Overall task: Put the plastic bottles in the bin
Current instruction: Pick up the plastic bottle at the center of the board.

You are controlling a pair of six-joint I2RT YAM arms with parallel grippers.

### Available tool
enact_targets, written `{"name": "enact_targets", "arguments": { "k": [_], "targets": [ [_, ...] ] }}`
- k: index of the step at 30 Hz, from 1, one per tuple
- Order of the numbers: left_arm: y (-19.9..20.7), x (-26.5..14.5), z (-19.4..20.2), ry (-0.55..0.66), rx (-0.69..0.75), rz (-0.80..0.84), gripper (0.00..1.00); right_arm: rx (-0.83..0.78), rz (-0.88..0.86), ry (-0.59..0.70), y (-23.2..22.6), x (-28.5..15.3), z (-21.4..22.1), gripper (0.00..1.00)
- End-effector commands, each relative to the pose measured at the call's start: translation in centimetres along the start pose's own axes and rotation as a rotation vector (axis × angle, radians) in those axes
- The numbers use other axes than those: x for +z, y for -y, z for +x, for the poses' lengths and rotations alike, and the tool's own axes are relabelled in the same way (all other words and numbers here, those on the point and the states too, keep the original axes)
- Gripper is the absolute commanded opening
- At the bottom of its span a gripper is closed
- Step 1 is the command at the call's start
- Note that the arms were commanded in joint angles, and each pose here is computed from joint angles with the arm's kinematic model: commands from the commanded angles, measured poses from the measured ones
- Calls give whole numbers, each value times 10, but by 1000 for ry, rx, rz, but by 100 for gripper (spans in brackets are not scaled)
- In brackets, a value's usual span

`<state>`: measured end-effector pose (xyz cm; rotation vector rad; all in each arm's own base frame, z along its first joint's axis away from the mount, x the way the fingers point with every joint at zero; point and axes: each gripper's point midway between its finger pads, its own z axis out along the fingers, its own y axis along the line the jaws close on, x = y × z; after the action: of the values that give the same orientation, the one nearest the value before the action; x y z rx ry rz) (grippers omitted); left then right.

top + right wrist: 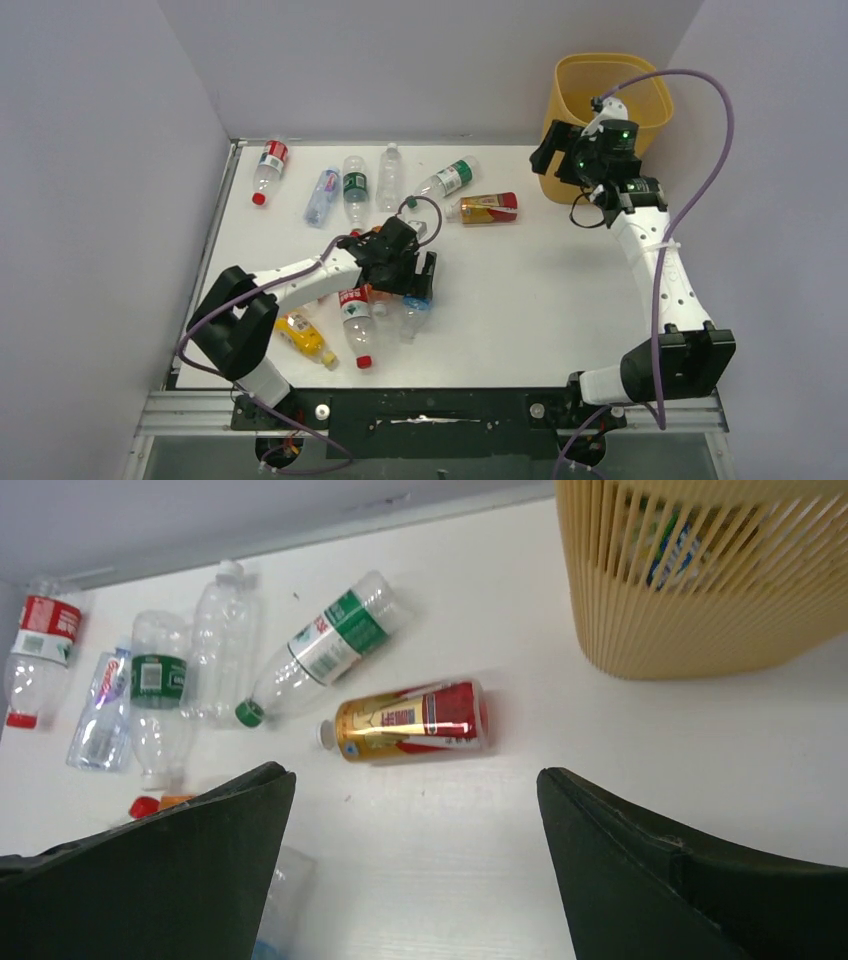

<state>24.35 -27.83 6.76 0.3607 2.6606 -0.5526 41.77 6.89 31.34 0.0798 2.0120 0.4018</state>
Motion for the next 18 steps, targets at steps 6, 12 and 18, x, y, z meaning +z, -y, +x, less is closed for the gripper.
{"name": "enact_targets", "arguments": {
  "k": [6,12,18],
  "targets": [
    [18,18,-11,43,59,-8,77,43,-57,-73,-16,-10,49,97],
    [23,21,-2,37,56,11,45,75,-93,-111,-22,-11,68,97],
    [34,3,-11,83,51,59,37,106,-141,-156,-32,-12,83,97]
  ]
}}
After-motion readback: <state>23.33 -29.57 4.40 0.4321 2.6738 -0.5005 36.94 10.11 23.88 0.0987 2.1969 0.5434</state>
